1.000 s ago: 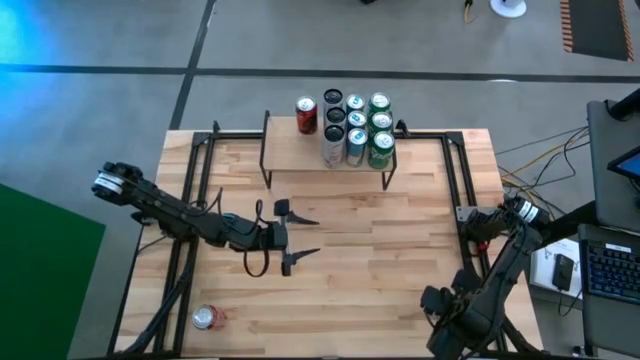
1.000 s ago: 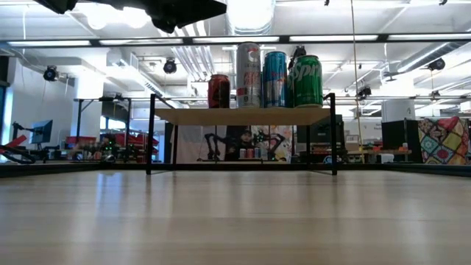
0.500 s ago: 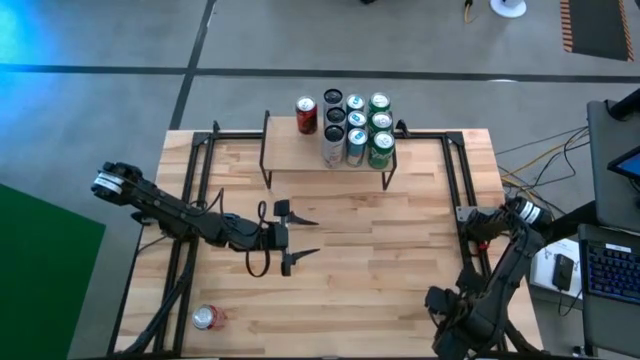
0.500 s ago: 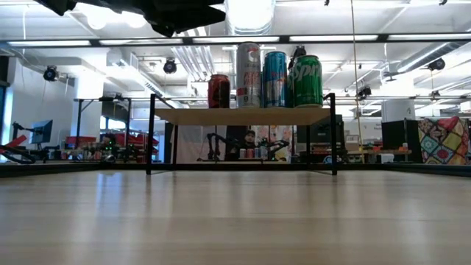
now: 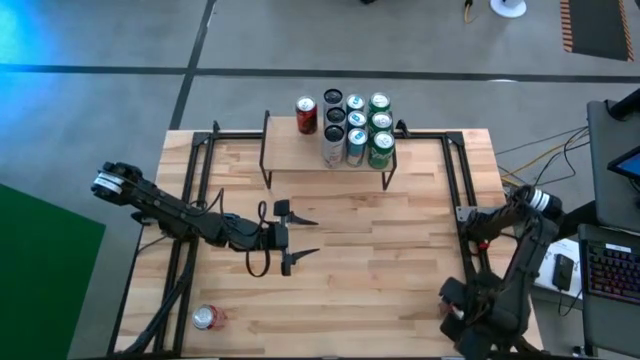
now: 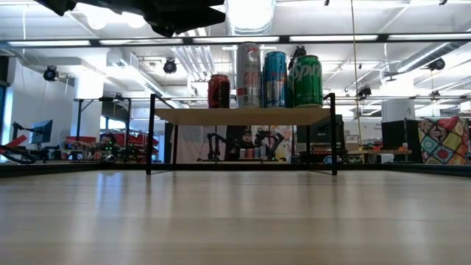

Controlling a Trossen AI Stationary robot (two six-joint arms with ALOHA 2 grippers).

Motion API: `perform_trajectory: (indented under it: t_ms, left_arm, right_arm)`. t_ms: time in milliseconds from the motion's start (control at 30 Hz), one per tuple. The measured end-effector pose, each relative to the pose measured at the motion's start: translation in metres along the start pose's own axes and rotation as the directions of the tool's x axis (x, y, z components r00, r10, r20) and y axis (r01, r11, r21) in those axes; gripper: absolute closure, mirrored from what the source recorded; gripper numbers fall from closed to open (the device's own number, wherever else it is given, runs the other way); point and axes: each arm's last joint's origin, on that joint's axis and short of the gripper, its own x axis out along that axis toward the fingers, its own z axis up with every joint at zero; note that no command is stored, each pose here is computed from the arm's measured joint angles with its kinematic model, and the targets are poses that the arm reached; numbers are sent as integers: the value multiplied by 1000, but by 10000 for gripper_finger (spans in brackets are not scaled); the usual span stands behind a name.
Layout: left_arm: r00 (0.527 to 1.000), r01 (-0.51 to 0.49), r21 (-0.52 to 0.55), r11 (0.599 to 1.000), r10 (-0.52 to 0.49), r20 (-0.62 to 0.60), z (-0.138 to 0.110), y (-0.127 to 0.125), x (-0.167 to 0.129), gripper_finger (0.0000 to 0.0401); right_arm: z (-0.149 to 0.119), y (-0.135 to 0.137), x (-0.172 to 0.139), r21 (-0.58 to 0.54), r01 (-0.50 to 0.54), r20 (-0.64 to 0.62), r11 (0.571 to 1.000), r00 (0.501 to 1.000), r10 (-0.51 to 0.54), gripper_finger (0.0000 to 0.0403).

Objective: Place canned beverage on shelf
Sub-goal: Put the right red soda can on the shelf aligned with the other red soda can

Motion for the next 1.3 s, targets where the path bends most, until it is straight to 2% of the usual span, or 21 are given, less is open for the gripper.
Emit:
perform_trajectory:
  t_ms: [167,433,567,700,833,967,1133,1300]
  left_arm:
    - [1000,1,2,1000,-1,-5,0,0,0,114]
    - [1000,1,3,1000,-1,-8,-1,0,0,113]
    - [1000,1,-1,1000,-1,-9,-1,0,0,114]
    - [1000,1,-7,1000,-1,-11,-1,0,0,113]
    - [1000,-1,-15,1000,0,-13,-1,0,0,113]
    - [998,-10,-24,1000,9,-55,-6,0,0,113]
    - [986,-44,-22,999,40,-162,-17,-1,-2,113]
    - [978,-74,-37,997,65,-201,-20,-3,-4,113]
  right_arm:
    - [-6,-6,15,62,-70,19,996,997,69,18]
    - [-6,-10,46,107,-90,15,990,996,88,19]
    - [-5,-8,55,203,-118,5,972,993,119,27]
    - [-5,-5,60,349,-140,-5,927,988,152,66]
    - [-4,-2,61,490,-150,-13,859,984,179,111]
    - [9,4,59,554,-147,-22,820,981,191,115]
    - [46,13,55,662,-164,-10,732,974,228,108]
    - [96,16,52,694,-213,22,688,961,276,97]
